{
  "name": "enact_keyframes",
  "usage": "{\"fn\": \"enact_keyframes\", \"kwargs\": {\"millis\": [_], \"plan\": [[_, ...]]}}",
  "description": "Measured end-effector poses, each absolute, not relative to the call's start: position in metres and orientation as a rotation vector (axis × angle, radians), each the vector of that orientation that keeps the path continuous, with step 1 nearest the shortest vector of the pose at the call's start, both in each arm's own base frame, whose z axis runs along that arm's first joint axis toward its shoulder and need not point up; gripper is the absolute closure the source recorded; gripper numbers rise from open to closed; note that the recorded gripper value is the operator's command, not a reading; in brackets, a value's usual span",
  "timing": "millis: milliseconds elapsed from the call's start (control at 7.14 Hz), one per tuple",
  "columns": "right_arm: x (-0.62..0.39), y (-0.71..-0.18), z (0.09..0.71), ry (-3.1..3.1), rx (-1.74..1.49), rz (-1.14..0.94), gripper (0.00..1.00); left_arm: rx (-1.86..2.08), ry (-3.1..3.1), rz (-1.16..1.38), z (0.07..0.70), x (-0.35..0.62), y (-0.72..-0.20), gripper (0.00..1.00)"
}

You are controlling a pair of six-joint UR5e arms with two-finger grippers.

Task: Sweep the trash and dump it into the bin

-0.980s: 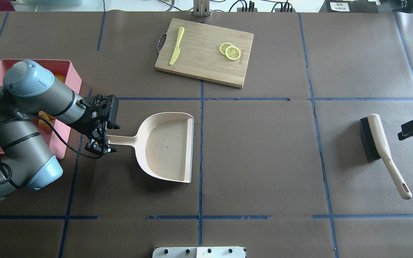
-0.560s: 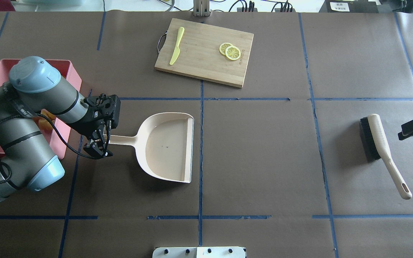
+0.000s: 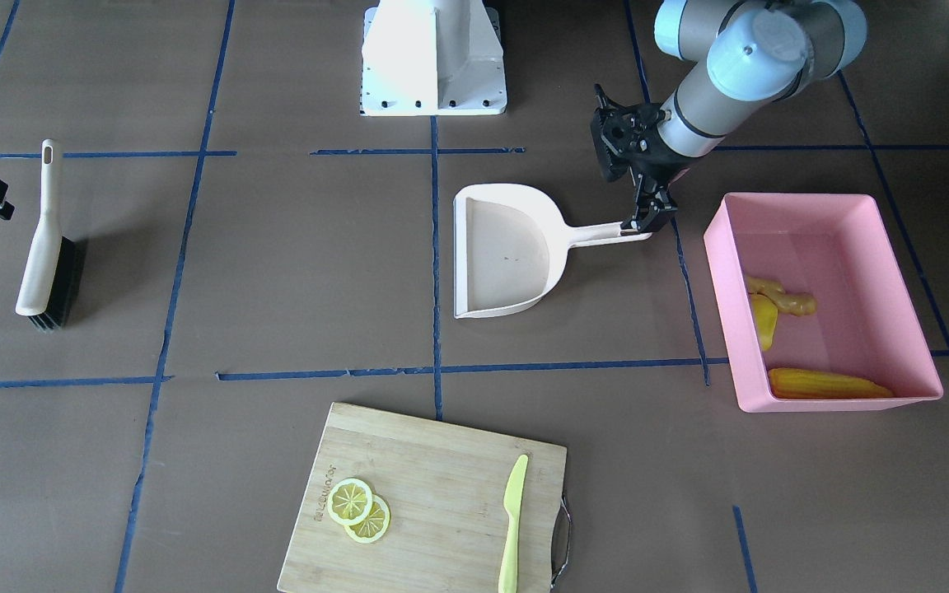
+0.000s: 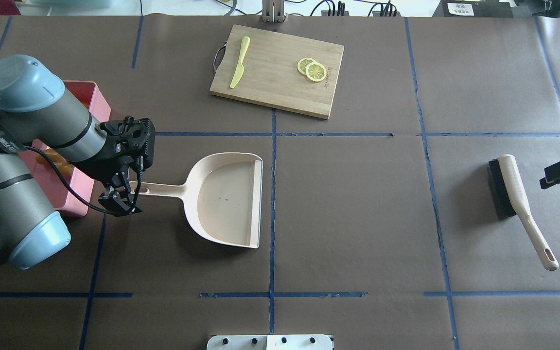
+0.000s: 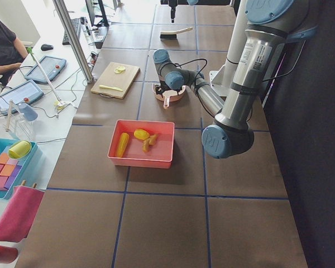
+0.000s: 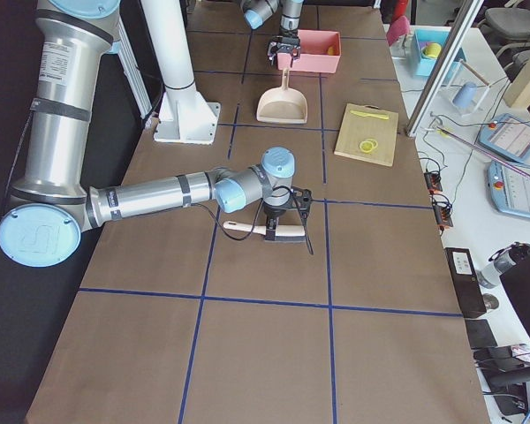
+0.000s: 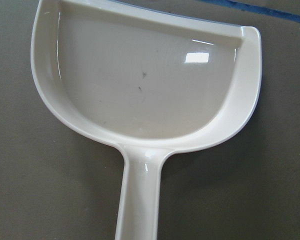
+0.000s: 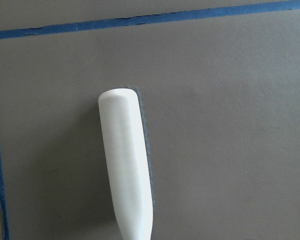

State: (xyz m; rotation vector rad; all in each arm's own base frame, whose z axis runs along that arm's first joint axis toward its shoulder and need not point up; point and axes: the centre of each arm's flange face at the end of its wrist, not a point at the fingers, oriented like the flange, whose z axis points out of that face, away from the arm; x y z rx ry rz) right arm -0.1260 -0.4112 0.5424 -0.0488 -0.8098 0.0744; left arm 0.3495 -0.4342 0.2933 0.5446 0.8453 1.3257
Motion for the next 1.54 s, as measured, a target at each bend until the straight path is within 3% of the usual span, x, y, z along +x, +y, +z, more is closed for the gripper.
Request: {"fn": "enact_keyframes", "kwargs": {"millis": [420, 840, 1540], "plan": [[-0.119, -0.414, 0.540, -0.813, -0.036, 0.089, 0.00, 0.331, 0.718, 1.170, 0.307, 0.279, -0.448, 0.00], [-0.093, -0.421, 0.541, -0.815, -0.014, 0.147, 0.00, 0.271, 0.636, 0.813, 0.360, 0.123, -0.507, 0.00], [-0.027, -0.443, 0.539, -0.829, 0.064, 0.256, 0.00, 0.031, 0.629, 0.445, 0.509, -0.017, -0.554, 0.00]]}}
